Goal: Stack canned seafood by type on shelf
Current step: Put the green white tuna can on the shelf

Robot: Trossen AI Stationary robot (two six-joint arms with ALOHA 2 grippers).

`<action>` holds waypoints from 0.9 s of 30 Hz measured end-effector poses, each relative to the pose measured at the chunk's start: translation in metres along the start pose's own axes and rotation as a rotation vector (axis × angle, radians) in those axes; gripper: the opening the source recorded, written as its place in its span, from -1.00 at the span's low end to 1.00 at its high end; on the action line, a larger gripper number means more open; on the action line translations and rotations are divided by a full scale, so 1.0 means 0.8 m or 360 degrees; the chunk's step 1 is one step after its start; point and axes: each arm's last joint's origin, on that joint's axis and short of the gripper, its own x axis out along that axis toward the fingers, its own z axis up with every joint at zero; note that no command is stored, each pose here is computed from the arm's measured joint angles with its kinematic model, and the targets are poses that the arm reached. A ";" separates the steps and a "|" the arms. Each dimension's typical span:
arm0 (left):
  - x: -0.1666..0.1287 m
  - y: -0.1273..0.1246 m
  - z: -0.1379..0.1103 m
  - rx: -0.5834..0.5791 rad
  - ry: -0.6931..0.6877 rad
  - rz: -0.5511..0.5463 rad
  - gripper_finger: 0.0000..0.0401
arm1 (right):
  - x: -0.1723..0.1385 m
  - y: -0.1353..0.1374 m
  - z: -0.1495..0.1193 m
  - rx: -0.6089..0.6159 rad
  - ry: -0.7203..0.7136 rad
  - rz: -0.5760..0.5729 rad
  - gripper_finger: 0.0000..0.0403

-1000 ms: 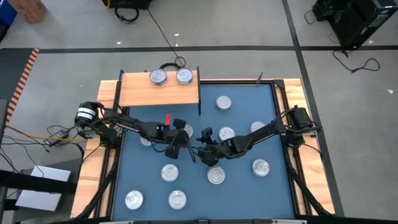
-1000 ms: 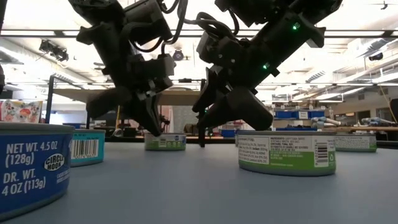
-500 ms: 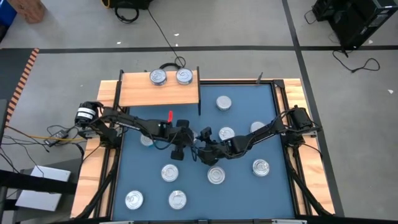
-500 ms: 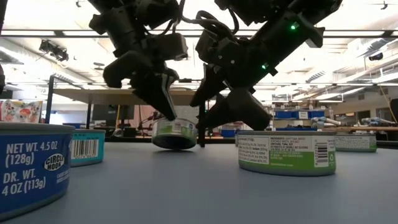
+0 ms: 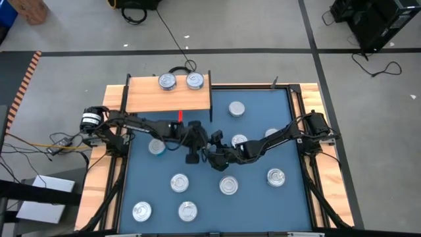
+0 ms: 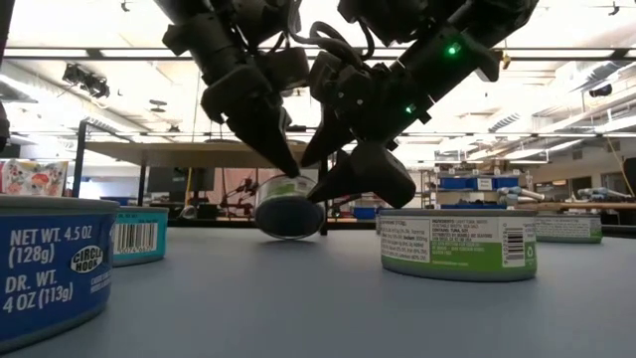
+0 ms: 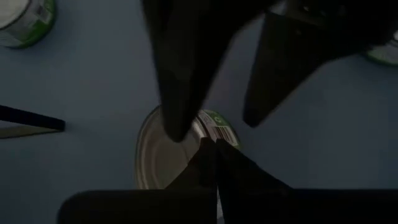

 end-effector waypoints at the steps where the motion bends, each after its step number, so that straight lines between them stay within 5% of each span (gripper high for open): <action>1: 0.000 0.002 0.001 -0.0007 -0.0004 0.0000 -1.00 | 0.000 0.000 0.000 0.0013 0.0000 0.0000 0.57; 12: -0.001 0.006 0.006 -0.0037 -0.0064 -0.0051 -1.00 | 0.012 -0.016 -0.011 0.0139 0.0043 -0.0017 0.38; 23: -0.002 0.005 0.008 -0.0041 -0.0086 -0.0075 -1.00 | 0.020 -0.023 -0.017 0.0193 -0.0025 0.0137 -0.24; 27: -0.002 0.005 0.008 -0.0043 -0.0090 -0.0088 -1.00 | 0.019 -0.023 -0.017 0.0192 -0.0026 0.0136 -0.31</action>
